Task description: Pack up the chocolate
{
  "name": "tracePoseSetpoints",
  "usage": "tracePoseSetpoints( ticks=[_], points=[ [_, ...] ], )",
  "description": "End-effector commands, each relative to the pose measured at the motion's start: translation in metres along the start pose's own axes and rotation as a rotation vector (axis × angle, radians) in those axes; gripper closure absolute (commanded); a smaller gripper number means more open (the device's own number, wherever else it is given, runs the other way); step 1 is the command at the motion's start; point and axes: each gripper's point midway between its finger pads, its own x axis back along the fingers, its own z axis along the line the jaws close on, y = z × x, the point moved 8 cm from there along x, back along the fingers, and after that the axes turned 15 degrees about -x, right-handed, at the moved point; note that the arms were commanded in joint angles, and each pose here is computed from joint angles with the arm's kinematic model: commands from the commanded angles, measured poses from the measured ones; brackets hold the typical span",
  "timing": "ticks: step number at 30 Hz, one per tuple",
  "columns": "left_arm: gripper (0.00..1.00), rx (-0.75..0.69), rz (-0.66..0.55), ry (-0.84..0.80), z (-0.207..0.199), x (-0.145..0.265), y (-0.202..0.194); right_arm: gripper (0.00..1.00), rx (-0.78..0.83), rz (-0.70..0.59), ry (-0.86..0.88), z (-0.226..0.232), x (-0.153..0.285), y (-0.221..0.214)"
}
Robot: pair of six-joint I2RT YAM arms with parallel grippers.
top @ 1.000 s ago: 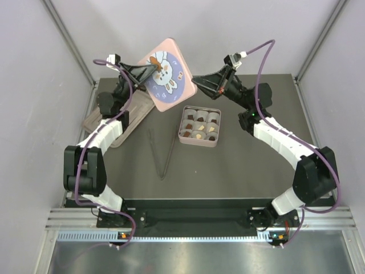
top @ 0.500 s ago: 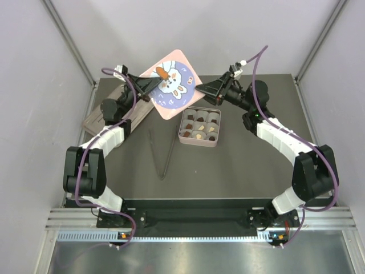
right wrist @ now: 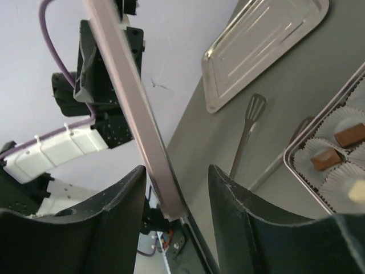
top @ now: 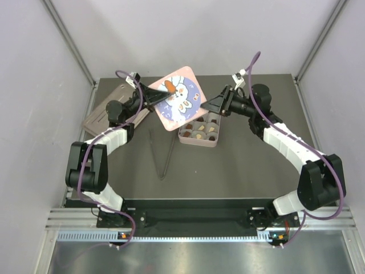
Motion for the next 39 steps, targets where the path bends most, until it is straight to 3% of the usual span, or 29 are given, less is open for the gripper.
tracePoseSetpoints(
  ticks=[1,14,17,18,21,28,31,32,34,36,38,39],
  points=[
    [0.81,-0.148,0.116,-0.118,-0.019,0.006,-0.014,0.52,0.124,0.058,0.025,-0.005,0.009,-0.001],
    [0.81,-0.007,0.199,-0.117,-0.002,-0.001,-0.02,0.54,0.174,0.146,0.13,-0.009,0.011,-0.012],
    [0.78,0.022,0.209,-0.116,0.003,-0.003,-0.02,0.74,0.154,0.149,0.137,-0.011,0.011,-0.014],
    [0.76,0.03,0.21,-0.112,0.005,-0.003,-0.02,0.85,0.147,0.147,0.146,-0.011,0.011,-0.015],
    [0.57,0.043,0.213,-0.088,0.012,-0.006,-0.015,1.0,0.108,0.127,0.171,-0.012,0.016,-0.018],
    [0.34,-0.004,0.168,0.031,0.027,-0.013,0.006,1.0,0.044,-0.016,0.212,-0.014,0.043,-0.015],
    [0.32,-0.075,0.151,0.103,0.034,-0.012,0.016,1.0,0.008,-0.075,0.201,-0.021,0.053,-0.013],
    [0.32,-0.015,0.155,0.177,0.042,-0.01,0.016,1.0,-0.007,-0.087,0.2,-0.022,0.055,-0.012],
    [0.31,-0.059,0.153,0.251,0.054,-0.004,0.018,1.0,-0.01,-0.11,0.208,-0.023,0.056,-0.011],
    [0.3,-0.003,0.141,0.375,0.068,0.006,0.018,1.0,-0.027,-0.135,0.21,-0.023,0.055,-0.009],
    [0.29,-0.073,0.129,0.456,0.077,0.012,0.022,1.0,-0.053,-0.159,0.207,-0.029,0.055,-0.008],
    [0.29,-0.031,0.137,0.527,0.084,0.021,0.019,1.0,-0.068,-0.191,0.203,-0.031,0.053,-0.006]
  ],
)
